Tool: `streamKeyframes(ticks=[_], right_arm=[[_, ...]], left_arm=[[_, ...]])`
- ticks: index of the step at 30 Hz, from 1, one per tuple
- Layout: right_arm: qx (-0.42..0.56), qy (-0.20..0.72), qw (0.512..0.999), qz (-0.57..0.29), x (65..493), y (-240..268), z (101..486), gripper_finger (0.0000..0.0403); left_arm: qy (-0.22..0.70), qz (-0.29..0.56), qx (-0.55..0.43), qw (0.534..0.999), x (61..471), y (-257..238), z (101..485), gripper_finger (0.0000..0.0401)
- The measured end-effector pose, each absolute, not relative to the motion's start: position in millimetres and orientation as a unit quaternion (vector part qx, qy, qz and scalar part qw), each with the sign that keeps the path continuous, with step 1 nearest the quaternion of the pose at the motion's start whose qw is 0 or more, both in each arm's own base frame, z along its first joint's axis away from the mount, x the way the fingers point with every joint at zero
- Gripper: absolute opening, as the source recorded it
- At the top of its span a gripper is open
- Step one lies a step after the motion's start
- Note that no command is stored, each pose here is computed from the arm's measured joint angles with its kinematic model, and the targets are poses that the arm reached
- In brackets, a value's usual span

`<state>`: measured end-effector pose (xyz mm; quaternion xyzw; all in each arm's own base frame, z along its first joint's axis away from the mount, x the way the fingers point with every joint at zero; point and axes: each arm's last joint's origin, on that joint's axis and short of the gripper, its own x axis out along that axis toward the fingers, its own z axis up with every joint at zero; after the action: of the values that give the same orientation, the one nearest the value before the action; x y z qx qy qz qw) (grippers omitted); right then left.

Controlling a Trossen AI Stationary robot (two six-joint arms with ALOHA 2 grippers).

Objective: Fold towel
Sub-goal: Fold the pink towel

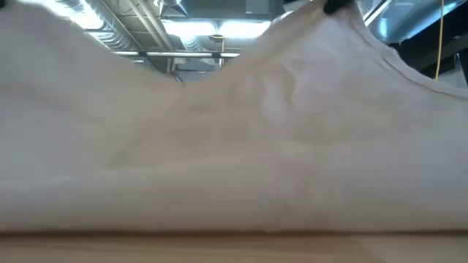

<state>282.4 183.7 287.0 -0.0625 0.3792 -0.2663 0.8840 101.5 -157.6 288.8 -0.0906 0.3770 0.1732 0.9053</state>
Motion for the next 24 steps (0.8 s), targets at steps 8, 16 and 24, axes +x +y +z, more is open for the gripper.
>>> streamKeyframes(ticks=[8, 16, 24], right_arm=[[-0.147, 0.339, 0.872, -0.32, 272.9, 172.4, 331.4, 0.0005], [-0.217, 0.286, 0.868, -0.343, 266.2, 164.8, 376.1, 0.0005], [-0.231, 0.276, 0.862, -0.359, 271.1, 149.9, 399.2, 0.0005]], left_arm=[[0.291, 0.185, -0.049, 0.937, 100.3, -146.9, 330.3, 0.0003], [0.183, 0.195, -0.008, 0.964, 100.7, -136.6, 363.7, 0.0006], [0.133, 0.214, 0.019, 0.967, 101.8, -121.3, 388.9, 0.0007]])
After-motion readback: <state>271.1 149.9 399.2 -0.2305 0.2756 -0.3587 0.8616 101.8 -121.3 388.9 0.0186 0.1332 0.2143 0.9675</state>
